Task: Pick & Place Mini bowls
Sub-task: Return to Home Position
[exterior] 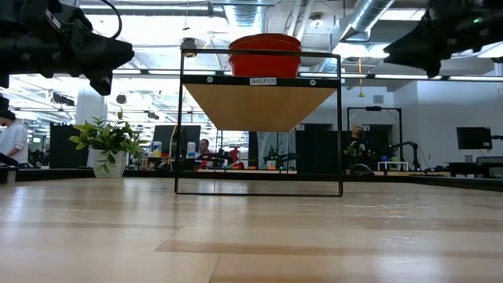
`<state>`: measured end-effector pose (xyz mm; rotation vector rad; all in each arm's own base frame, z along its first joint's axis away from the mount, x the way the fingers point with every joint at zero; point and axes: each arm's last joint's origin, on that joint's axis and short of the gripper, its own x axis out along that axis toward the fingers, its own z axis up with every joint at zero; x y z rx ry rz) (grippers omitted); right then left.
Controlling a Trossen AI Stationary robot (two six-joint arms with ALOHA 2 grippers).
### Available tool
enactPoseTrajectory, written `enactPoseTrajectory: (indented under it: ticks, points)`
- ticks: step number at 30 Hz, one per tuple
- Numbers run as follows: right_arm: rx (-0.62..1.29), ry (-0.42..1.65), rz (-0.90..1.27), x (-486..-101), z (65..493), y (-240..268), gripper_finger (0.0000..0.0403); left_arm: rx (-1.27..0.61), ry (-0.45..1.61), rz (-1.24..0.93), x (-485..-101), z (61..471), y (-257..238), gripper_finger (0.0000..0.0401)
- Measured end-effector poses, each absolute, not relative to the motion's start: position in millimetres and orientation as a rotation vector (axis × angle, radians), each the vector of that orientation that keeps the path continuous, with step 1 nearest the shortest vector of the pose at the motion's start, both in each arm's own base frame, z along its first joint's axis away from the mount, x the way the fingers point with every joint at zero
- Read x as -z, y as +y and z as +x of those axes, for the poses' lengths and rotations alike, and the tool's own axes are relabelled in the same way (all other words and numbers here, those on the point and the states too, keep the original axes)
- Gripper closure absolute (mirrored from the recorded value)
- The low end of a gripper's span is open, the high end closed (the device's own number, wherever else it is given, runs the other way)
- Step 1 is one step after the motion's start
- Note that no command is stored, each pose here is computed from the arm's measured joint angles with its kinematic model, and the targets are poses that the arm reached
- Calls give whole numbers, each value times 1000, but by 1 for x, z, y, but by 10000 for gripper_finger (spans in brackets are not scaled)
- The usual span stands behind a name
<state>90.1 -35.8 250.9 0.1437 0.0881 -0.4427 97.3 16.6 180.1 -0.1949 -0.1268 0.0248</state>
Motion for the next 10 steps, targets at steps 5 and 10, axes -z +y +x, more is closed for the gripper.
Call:
enactPoseTrajectory:
  ticks: [5,10]
  points:
    - [334,89,143,-249,84,-26,278,-27,-131,-158,-181,97,17,330]
    - [278,43,135,-222,91,-22,278,-29,-134,-137,-181,97,17,330]
